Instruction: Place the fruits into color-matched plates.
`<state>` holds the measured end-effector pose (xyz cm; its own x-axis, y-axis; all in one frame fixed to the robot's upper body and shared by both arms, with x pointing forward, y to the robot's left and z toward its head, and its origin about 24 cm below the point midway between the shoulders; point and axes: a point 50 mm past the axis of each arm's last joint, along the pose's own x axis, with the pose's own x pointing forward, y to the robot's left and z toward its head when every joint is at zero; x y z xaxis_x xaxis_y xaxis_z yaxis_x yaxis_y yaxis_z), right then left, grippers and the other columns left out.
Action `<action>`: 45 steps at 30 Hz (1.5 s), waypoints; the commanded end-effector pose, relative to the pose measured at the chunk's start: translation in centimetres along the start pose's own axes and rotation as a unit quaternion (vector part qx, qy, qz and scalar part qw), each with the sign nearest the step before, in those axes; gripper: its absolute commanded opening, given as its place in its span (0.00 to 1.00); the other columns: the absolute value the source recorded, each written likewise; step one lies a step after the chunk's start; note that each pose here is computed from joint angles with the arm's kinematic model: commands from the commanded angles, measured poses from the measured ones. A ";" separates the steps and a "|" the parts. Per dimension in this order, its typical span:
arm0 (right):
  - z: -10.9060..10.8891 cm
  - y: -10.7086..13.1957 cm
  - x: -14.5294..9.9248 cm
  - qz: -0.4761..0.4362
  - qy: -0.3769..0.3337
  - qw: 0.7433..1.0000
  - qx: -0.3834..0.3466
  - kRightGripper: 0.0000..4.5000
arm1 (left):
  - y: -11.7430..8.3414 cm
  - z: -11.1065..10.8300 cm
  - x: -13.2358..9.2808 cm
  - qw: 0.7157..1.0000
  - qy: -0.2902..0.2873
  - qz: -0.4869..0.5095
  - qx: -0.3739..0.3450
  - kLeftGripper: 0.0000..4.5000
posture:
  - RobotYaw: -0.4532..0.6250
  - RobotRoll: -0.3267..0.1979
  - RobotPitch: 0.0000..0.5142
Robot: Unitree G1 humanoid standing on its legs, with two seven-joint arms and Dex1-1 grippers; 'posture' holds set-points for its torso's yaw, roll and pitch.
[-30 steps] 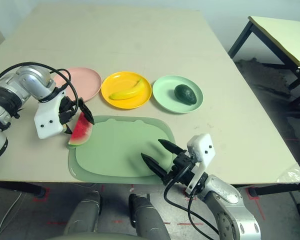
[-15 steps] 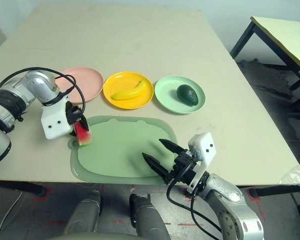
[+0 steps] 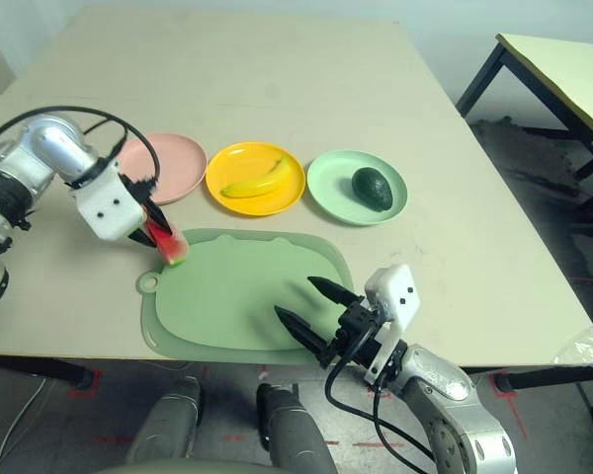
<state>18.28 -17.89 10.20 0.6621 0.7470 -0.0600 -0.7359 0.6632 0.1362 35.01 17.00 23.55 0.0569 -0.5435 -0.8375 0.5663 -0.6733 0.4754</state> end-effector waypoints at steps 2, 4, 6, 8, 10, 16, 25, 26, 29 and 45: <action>-0.1 0.0 0.2 0.006 -0.002 1.000 0.002 1.00 | 0.9 0.2 -1.9 0.999 0.001 0.045 -0.013 0.28 | 0.55 0.62 0.35; 0.1 0.0 0.2 0.000 -0.012 1.000 -0.001 1.00 | 1.2 -0.1 -3.3 0.997 0.023 0.067 -0.031 0.28 | 0.56 0.62 0.35; 0.2 0.1 0.3 -0.006 -0.022 1.000 -0.002 1.00 | 1.4 -1.0 -4.6 0.988 0.081 0.111 -0.067 0.28 | 0.56 0.62 0.36; 0.2 0.6 0.6 -0.008 -0.032 0.999 -0.006 1.00 | 1.2 -2.4 -5.4 0.970 0.171 0.145 -0.097 0.28 | 0.56 0.62 0.37; 0.3 1.1 1.0 -0.015 -0.052 0.998 -0.022 1.00 | 0.9 -3.7 -5.7 0.945 0.235 0.187 -0.126 0.28 | 0.56 0.62 0.38; 0.7 2.7 2.3 -0.061 -0.083 0.991 -0.082 1.00 | 0.0 -6.5 -3.2 0.901 0.322 0.242 -0.164 0.28 | 0.55 0.62 0.44; 0.6 3.2 2.9 -0.110 -0.094 0.985 -0.098 1.00 | -1.1 -7.8 0.9 0.888 0.359 0.239 -0.160 0.28 | 0.52 0.62 0.50; 0.6 3.1 2.8 -0.111 -0.093 0.984 -0.099 1.00 | -1.0 -7.8 1.1 0.889 0.358 0.239 -0.157 0.36 | 0.52 0.62 0.50; 0.7 2.5 2.5 -0.121 -0.091 0.983 -0.104 1.00 | -0.4 -7.6 1.1 0.889 0.355 0.248 -0.146 0.59 | 0.52 0.62 0.49; 6.2 -6.9 -5.8 -0.266 -0.138 0.943 -0.145 1.00 | -3.8 -6.9 -8.9 0.780 0.107 0.519 -0.333 0.99 | 0.62 0.62 0.43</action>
<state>20.60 -25.56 16.08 0.9140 0.3327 0.2324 -0.3033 0.9405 -0.1534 38.62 26.13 27.80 0.8549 -0.4859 -0.1819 0.4109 0.4200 0.8092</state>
